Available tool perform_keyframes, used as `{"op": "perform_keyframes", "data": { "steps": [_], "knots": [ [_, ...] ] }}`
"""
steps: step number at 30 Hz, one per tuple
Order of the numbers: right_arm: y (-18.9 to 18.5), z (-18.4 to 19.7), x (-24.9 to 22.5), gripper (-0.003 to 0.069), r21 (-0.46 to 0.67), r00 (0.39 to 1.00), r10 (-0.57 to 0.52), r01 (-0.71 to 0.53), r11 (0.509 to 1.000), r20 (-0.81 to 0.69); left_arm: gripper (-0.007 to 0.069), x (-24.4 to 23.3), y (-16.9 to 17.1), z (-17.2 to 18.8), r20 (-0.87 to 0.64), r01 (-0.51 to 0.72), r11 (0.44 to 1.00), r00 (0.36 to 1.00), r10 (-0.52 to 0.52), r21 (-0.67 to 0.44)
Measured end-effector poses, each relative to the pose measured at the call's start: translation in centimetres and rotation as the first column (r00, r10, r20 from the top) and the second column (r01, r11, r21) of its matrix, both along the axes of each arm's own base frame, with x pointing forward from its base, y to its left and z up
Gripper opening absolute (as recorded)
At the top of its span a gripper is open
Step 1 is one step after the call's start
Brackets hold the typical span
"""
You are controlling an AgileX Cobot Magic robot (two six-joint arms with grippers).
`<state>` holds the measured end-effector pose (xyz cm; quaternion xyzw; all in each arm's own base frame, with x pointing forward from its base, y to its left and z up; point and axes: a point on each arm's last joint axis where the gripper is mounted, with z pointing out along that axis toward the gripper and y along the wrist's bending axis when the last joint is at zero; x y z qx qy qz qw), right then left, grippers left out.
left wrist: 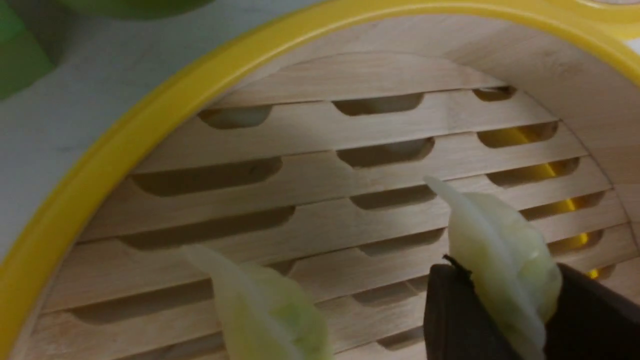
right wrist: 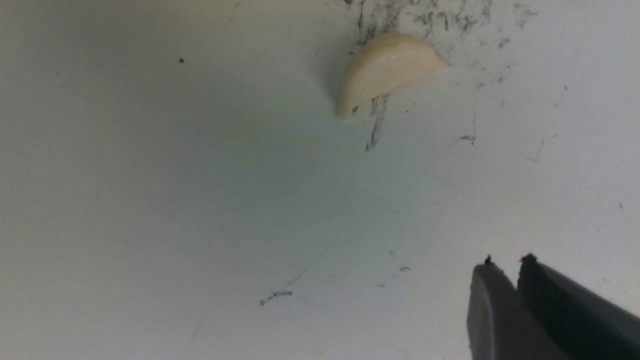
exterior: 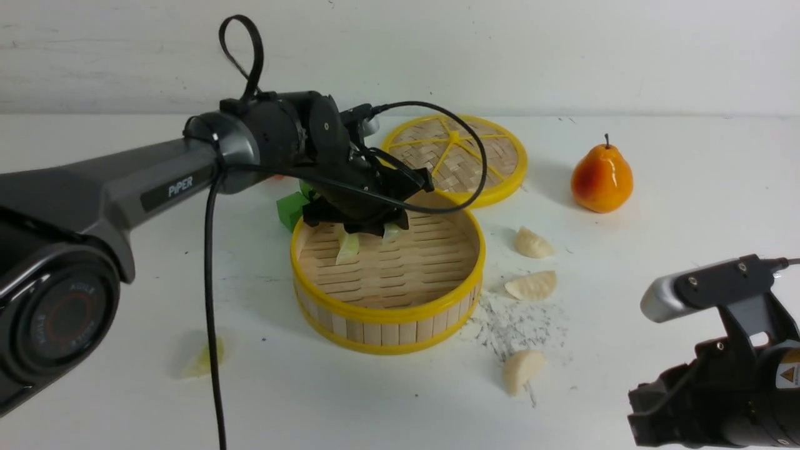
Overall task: Put the dumplings into the steamer on the white table.
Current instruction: 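Place the dumpling into the bamboo steamer basket with the left gripper, then reach for and grasp a dumpling on the table with the left gripper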
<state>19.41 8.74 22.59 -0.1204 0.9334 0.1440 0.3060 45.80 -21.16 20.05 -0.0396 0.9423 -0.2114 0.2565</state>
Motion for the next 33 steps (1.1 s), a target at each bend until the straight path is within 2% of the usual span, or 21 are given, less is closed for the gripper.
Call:
{"op": "perform_keyframes", "data": {
  "steps": [3, 7, 11, 14, 15, 16, 20, 22, 25, 26, 27, 29, 33],
  "knots": [
    [0.0, 0.0, 0.0, 0.0072, 0.001, 1.000, -0.001, 0.001, 1.000, 0.000, 0.0250, 0.0, 0.0, -0.1, -0.002, 0.000, 1.000, 1.000, 0.000, 0.002],
    [0.0, 0.0, 0.0, 0.0074, 0.001, 1.000, -0.001, 0.001, 1.000, 0.000, 0.0377, -0.3, 0.1, 0.3, -0.016, 0.007, 1.000, 1.000, -0.007, 0.006],
    [0.0, 0.0, 0.0, 0.0076, 0.002, 1.000, -0.001, 0.001, 1.000, -0.001, 0.0405, -0.9, 0.4, 1.9, -0.026, 0.031, 0.999, 0.999, -0.030, 0.038],
    [0.0, 0.0, 0.0, 0.0076, 0.002, 1.000, -0.001, 0.001, 1.000, -0.001, 0.0412, -2.4, 1.4, 6.7, -0.011, 0.077, 0.989, 0.997, -0.077, 0.122],
    [0.0, 0.0, 0.0, 0.0076, 0.001, 1.000, -0.001, 0.001, 1.000, -0.001, 0.0412, -2.5, 1.6, 7.1, -0.005, 0.081, 0.987, 0.997, -0.082, 0.137],
    [0.0, 0.0, 0.0, 0.0076, -0.006, 1.000, 0.003, -0.003, 1.000, 0.002, 0.0414, -4.2, 2.9, 10.7, 0.011, 0.111, 0.968, 0.993, -0.116, 0.226],
    [0.0, 0.0, 0.0, 0.0080, -0.008, 1.000, 0.005, -0.005, 1.000, 0.003, 0.0414, -7.6, 5.8, 13.3, -0.082, 0.139, 0.905, 0.990, -0.115, 0.403],
    [0.0, 0.0, 0.0, 0.0082, -0.008, 1.000, 0.005, -0.005, 1.000, 0.003, 0.0414, -8.4, 6.5, 12.4, -0.126, 0.150, 0.890, 0.986, -0.105, 0.431],
    [0.0, 0.0, 0.0, 0.0083, -0.009, 1.000, 0.005, -0.005, 1.000, 0.002, 0.0411, -9.9, 8.1, 7.7, -0.240, 0.191, 0.864, 0.967, -0.085, 0.466],
    [0.0, 0.0, 0.0, 0.0083, -0.009, 1.000, 0.005, -0.005, 1.000, 0.002, 0.0411, -10.6, 8.7, 5.2, -0.280, 0.209, 0.858, 0.957, -0.079, 0.469],
    [0.0, 0.0, 0.0, 0.0083, -0.009, 1.000, 0.006, -0.006, 1.000, 0.001, 0.0411, -10.5, 8.7, 5.2, -0.280, 0.209, 0.858, 0.957, -0.079, 0.469],
    [0.0, 0.0, 0.0, 0.0084, -0.009, 1.000, 0.005, -0.005, 1.000, 0.002, 0.0411, -11.6, 10.0, 0.7, -0.290, 0.206, 0.864, 0.954, -0.073, 0.460],
    [0.0, -0.1, 0.1, 0.0084, -0.012, 1.000, 0.005, -0.005, 1.000, -0.001, 0.0411, -11.5, 11.1, -0.7, -0.254, 0.155, 0.882, 0.966, -0.042, 0.446]
  ]
}}
